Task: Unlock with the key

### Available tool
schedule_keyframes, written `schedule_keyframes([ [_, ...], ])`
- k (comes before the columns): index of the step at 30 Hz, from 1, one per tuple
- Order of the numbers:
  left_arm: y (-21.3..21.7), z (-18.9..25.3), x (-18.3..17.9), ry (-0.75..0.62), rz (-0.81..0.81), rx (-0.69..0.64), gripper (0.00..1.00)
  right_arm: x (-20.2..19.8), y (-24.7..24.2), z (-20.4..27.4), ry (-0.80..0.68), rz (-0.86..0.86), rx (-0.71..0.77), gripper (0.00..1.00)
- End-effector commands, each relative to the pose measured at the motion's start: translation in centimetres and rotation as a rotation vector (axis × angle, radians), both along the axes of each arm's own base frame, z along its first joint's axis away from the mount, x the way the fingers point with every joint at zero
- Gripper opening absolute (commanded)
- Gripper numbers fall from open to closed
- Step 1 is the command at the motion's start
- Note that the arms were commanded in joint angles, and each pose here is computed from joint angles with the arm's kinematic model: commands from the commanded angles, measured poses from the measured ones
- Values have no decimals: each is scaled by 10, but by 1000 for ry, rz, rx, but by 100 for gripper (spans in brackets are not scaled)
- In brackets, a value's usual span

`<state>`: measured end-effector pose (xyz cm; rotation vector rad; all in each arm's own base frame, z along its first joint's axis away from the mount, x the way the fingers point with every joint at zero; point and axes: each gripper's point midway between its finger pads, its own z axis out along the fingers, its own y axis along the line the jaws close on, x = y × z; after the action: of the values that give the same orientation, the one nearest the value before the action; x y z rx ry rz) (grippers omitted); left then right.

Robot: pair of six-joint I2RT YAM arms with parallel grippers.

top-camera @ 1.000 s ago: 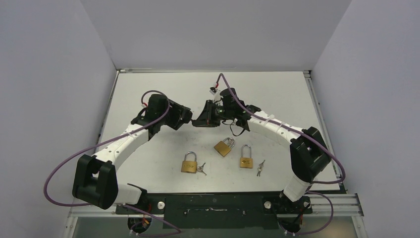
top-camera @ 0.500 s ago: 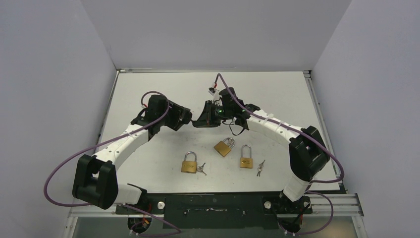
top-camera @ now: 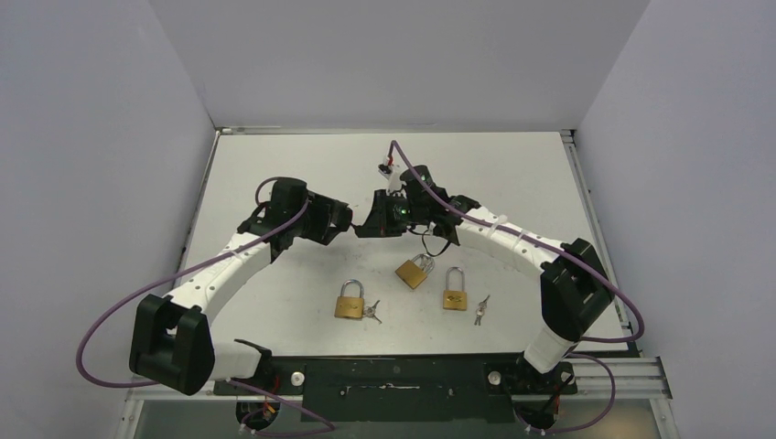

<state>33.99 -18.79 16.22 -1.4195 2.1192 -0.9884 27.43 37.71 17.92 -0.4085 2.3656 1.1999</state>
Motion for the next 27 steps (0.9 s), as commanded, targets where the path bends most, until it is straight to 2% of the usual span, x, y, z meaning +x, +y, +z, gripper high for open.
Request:
schedule_keyframes([
  [1,-5,59,14,-152,26,-75,0,-1,-1,26,-81,8,22,0],
  [14,-17,60,14,-192,-60,-78,0,5,5,39,-67,0,75,0],
  [27,-18,50,4,-155,-70,-65,0,22,7,41,-91,-49,63,0],
])
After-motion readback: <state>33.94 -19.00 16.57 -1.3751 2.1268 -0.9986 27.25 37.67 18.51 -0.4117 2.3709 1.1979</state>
